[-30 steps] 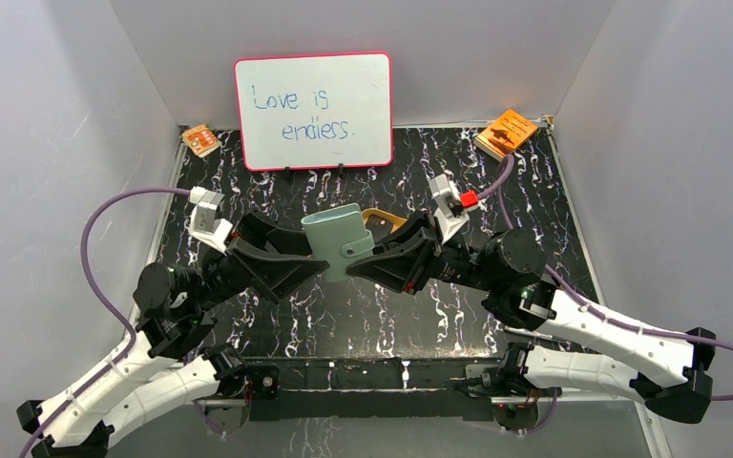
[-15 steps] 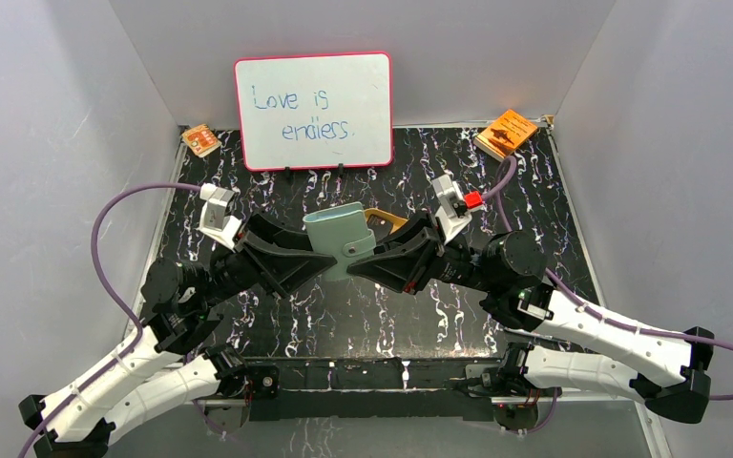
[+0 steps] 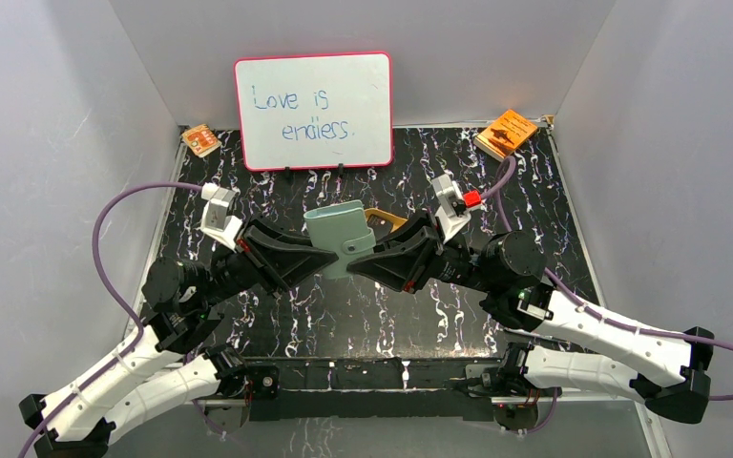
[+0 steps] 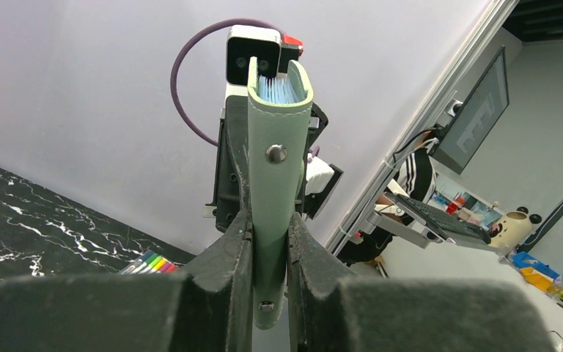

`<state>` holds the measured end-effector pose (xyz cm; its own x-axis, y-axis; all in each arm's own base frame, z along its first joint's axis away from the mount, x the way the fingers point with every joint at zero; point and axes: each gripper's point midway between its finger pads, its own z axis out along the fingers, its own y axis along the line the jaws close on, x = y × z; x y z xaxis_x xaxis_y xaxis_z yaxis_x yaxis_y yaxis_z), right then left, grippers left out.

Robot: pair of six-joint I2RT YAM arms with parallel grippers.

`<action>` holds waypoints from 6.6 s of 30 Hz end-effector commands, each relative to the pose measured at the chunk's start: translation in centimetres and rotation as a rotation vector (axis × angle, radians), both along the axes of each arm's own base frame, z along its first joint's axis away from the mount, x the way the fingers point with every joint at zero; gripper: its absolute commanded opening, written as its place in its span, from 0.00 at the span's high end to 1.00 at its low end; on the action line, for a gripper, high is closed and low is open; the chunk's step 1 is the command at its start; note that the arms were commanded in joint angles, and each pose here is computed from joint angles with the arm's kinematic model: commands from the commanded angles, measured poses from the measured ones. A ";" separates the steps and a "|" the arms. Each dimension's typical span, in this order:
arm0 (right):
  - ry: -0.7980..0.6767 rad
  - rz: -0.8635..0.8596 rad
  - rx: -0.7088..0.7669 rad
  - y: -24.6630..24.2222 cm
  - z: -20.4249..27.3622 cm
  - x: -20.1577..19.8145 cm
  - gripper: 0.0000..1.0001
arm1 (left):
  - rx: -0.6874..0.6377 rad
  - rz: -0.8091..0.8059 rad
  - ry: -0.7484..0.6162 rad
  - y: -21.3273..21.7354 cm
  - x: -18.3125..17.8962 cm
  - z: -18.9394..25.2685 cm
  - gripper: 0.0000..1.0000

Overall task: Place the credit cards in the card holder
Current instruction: Place the card holder at the center of the board.

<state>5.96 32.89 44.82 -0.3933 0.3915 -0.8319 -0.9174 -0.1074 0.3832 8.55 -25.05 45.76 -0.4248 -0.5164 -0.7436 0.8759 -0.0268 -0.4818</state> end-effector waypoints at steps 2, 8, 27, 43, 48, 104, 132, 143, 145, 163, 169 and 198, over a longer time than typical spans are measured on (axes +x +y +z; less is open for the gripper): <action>-0.017 -0.020 0.061 -1.0 2.1 -0.1 1.00 | -0.027 -0.002 -0.019 0.5 -0.4 1.1 1.00; -0.008 -0.025 0.022 -1.0 1.6 -0.1 0.65 | -0.014 0.041 0.013 0.8 0.2 0.5 1.00; -0.007 -0.001 -0.050 -0.7 0.8 -0.4 0.43 | -0.006 0.068 0.026 1.6 0.1 0.4 1.00; 0.033 -0.026 0.020 -0.9 2.2 0.2 0.78 | -0.012 0.004 0.019 1.5 -1.0 0.5 1.00; 0.021 -0.003 0.020 -0.6 2.2 -0.2 0.97 | -0.001 -0.023 0.020 1.3 -1.4 0.5 0.75; 0.445 -0.986 -0.878 -13.1 -21.9 11.2 0.01 | 0.834 0.695 0.949 4.9 10.4 -29.5 1.00; 0.399 -0.890 -1.031 -12.2 -24.5 10.1 0.02 | 0.699 0.279 1.028 2.2 17.7 -35.6 1.00; 0.414 -0.853 -1.012 -12.0 -24.8 9.5 0.02 | 0.717 0.238 1.053 1.5 18.2 -37.3 1.00; 0.414 -0.853 -1.016 -11.9 -24.8 9.6 0.01 | 0.721 0.243 1.069 1.6 18.1 -37.8 1.00; 0.383 -0.823 -0.993 -11.1 -24.2 9.7 0.02 | 0.820 0.277 1.153 3.1 16.5 -41.1 0.77; 0.377 -0.818 -0.989 -10.8 -24.1 9.7 0.02 | 0.851 0.310 1.148 3.8 16.3 -41.4 0.67; 0.367 -0.811 -1.018 -10.6 -24.7 9.7 0.02 | 0.968 0.400 1.143 5.9 16.0 -42.5 0.56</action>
<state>15.16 21.57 18.38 -0.6347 -0.1443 -0.7592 -0.4107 0.8952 0.1731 24.39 -20.06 2.84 -0.9407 -0.2687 -0.2069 -0.0915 0.7886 -0.6080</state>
